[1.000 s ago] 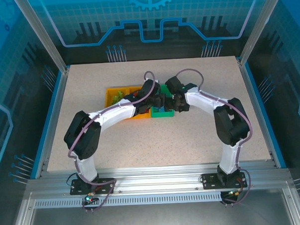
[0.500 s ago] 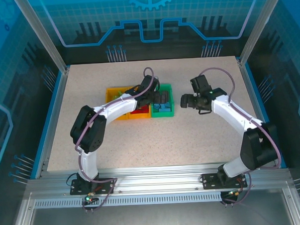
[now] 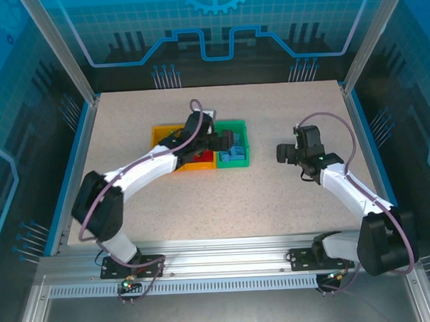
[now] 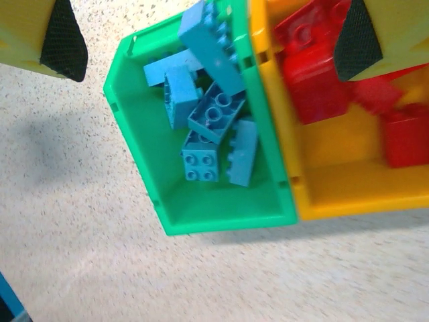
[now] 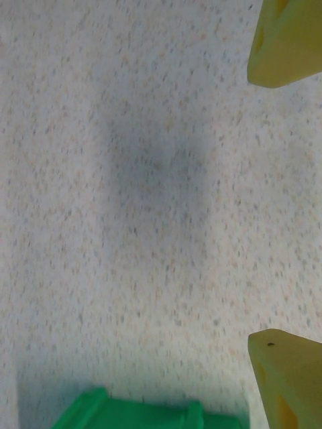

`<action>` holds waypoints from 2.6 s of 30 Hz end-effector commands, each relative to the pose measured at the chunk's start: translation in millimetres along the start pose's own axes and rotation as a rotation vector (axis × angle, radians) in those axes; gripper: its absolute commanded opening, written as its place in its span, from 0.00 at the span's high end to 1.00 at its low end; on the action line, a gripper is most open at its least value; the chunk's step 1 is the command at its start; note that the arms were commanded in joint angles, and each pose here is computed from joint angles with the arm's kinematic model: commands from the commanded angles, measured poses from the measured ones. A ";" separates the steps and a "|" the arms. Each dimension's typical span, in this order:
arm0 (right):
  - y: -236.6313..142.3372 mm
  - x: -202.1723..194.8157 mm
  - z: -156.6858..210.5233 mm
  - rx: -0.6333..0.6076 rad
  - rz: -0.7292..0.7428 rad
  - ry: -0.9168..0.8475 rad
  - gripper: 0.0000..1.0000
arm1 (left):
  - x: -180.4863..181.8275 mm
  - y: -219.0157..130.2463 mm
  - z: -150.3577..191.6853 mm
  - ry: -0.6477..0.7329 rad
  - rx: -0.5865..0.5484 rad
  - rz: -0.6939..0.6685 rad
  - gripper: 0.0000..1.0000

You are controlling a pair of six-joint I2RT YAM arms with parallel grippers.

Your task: Sort the legos into containers by color

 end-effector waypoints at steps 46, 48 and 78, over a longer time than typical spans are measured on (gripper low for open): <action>68.3 -14.7 24.0 -0.405 -0.040 -0.131 0.00 | 195.1 -55.9 93.8 0.113 -0.411 -0.531 0.01; 68.1 -14.7 23.6 -0.407 -0.040 -0.131 0.00 | 196.8 -53.5 92.4 0.108 -0.439 -0.494 0.01; 68.0 -14.5 23.6 -0.407 -0.040 -0.132 0.00 | 225.8 -23.6 91.4 0.048 -0.397 -0.406 0.01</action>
Point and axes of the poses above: each hand's point on the last joint's axis, 136 mm out from that joint toward the fingers, its own y axis out along the fingers, its own x axis along the line the jaws close on, z = x × y, the point moved 10 cm from there along -y, back along the fingers
